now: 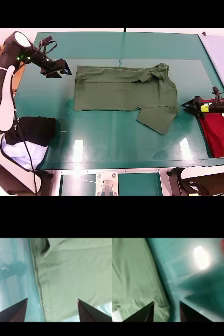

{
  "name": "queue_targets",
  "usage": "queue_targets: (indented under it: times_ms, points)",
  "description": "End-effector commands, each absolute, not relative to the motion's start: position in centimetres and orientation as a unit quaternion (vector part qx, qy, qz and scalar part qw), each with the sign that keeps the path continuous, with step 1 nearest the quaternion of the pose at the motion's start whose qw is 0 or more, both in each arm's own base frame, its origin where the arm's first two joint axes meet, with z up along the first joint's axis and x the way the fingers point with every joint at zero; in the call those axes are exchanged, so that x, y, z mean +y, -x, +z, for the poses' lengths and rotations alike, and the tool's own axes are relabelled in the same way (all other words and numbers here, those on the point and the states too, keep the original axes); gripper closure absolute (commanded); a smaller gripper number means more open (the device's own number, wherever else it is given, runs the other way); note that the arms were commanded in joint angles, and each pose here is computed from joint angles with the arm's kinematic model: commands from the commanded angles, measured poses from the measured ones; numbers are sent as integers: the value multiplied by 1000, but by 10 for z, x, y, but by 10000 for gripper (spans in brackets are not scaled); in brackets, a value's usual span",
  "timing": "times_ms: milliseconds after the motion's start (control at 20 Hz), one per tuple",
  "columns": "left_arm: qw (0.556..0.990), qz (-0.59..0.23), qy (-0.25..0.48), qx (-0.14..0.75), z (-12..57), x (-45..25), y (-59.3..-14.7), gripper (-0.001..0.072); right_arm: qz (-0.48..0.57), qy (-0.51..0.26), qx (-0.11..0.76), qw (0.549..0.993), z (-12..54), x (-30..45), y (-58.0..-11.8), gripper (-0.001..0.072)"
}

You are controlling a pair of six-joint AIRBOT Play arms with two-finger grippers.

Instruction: Fold the shirts.

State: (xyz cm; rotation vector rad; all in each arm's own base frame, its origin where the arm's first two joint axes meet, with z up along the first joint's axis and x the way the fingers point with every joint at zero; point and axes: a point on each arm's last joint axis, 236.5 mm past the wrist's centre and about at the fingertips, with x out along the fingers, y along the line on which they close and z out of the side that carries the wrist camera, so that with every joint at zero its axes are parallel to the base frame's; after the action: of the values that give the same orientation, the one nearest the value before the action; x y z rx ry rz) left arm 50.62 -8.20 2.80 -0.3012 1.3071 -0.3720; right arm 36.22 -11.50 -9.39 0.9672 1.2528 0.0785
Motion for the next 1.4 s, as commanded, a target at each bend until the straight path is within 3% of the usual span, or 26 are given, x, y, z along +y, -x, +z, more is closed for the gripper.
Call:
queue_targets:
  times_ms: [0,300,550,750,900,1050,1150,1300,1350]
  points:
    - [738,-175,138,637,25,-70,-485,-1,42,-413,591,691,-114,-93,-360,353]
    - [670,-142,183,705,21,-21,-439,-1,43,-393,588,705,-118,-88,-373,359]
    - [630,-143,208,734,-39,-60,-420,-1,36,-391,583,711,-119,-92,-376,361]
    - [637,-123,223,728,-107,-98,-411,-1,36,-391,583,711,-119,-92,-376,361]
    - [635,-141,260,714,-120,-130,-410,0,36,-391,583,711,-119,-92,-376,361]
    - [623,-164,240,726,-121,-150,-397,5,36,-391,583,711,-119,-92,-376,362]
    - [624,-177,232,725,-119,-153,-396,352,37,-392,583,711,-119,-92,-376,362]
    - [629,-182,228,721,-115,-153,-400,375,38,-392,584,709,-119,-91,-376,373]
    - [632,-186,224,718,-112,-153,-402,670,41,-393,587,707,-118,-89,-374,507]
